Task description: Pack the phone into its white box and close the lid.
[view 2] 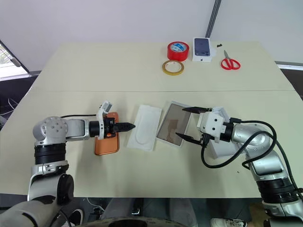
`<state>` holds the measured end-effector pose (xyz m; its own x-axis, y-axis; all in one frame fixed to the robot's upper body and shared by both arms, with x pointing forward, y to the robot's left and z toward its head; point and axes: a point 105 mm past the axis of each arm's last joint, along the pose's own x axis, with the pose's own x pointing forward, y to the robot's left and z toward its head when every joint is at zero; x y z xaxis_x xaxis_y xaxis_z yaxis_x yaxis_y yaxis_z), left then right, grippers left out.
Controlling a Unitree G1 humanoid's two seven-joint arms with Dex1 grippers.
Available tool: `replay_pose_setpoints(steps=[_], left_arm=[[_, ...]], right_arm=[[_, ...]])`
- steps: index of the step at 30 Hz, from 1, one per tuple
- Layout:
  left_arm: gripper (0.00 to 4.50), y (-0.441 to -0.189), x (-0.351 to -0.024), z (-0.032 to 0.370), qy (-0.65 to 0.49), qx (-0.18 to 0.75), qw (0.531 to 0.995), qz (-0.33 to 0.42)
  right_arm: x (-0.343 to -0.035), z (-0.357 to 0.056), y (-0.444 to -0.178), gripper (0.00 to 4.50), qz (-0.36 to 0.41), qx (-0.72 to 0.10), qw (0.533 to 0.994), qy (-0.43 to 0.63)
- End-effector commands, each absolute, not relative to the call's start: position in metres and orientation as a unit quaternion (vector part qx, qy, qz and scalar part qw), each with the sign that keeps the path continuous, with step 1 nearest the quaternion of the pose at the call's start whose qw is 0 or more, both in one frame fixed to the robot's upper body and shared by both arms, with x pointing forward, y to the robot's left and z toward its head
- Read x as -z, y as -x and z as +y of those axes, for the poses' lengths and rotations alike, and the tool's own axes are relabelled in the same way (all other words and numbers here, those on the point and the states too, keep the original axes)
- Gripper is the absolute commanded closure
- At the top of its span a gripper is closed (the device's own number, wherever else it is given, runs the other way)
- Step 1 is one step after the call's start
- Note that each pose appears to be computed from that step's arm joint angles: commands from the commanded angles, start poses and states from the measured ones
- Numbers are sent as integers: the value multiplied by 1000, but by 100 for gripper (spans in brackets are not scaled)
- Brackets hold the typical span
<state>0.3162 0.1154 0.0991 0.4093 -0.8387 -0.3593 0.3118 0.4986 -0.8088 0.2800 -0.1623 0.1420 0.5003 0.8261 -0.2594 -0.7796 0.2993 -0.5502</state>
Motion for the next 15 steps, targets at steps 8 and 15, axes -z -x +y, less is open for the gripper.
replay_pose_setpoints(steps=[8,15], left_arm=[[442,-318,-117,125,376,377,768,355],[442,-320,-127,130,381,378,772,340]], right_arm=[[-113,-133,-251,0,5,-586,752,301],[-89,-115,-264,0,79,-576,765,277]])
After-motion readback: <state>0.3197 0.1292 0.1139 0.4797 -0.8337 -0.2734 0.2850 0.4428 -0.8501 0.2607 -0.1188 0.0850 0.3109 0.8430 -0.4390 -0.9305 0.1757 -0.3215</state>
